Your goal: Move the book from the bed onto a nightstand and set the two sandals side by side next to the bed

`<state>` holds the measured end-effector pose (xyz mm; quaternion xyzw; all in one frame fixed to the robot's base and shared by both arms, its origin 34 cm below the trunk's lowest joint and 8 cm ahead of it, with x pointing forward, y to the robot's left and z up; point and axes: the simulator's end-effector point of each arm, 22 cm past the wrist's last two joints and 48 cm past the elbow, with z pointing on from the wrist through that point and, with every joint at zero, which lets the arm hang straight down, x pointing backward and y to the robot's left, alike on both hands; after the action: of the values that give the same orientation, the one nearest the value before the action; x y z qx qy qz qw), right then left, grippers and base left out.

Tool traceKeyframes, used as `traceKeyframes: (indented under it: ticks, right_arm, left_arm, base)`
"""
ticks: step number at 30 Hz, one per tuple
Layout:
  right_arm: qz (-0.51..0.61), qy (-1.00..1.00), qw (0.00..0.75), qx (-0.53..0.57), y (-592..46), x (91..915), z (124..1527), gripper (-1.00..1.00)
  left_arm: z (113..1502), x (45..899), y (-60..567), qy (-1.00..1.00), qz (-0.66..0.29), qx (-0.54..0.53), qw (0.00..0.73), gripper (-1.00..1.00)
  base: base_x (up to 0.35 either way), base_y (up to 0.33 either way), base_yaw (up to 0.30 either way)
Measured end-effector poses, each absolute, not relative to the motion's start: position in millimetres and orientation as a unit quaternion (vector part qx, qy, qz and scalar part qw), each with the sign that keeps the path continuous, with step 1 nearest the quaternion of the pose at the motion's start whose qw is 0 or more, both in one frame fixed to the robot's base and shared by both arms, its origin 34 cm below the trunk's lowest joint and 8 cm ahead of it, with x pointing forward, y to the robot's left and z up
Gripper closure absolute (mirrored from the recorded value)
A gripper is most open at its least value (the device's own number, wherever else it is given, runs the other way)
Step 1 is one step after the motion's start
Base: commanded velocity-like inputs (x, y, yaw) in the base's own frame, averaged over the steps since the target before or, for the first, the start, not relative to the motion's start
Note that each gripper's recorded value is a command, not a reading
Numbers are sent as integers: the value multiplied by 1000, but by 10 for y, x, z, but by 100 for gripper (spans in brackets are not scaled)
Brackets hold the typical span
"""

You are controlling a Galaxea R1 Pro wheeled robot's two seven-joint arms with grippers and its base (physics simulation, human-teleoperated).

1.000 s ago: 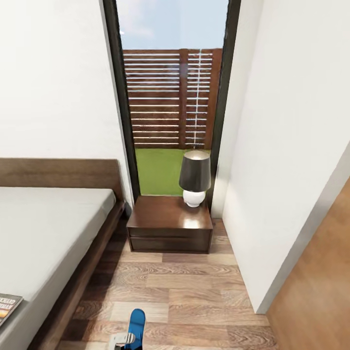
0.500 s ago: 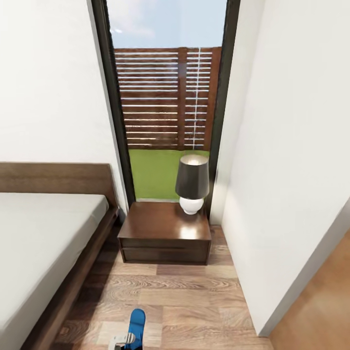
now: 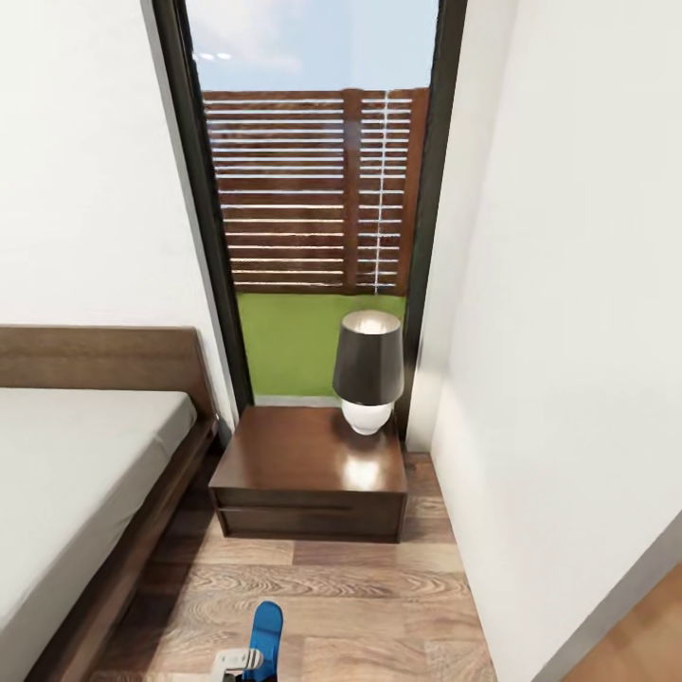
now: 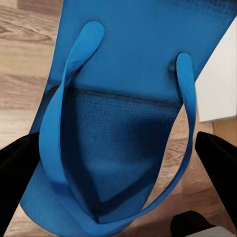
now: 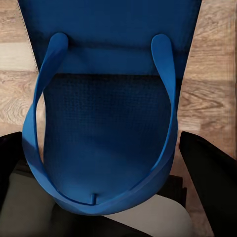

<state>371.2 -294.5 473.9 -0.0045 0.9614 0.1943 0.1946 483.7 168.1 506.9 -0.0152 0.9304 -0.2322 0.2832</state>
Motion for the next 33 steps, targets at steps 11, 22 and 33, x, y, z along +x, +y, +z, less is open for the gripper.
traceKeyframes:
  ticks: [11, 22, 33]
  right_arm:
    - [195, 961, 195, -5, -2943, 3712, 4740, 100]
    - [198, 962, 189, -3, -2929, 3690, 4734, 100]
    - [199, 962, 188, -3, -2926, 3686, 4734, 100]
  left_arm:
    - [5069, 4837, 1682, 930, -232, -15, 283, 100]
    - [5067, 4839, 1682, 930, -232, -16, 283, 100]
    - [5068, 4840, 1679, 930, -232, -16, 283, 100]
  base:
    - [308, -108, 0]
    - [246, -60, 0]
    - [6, 0, 47]
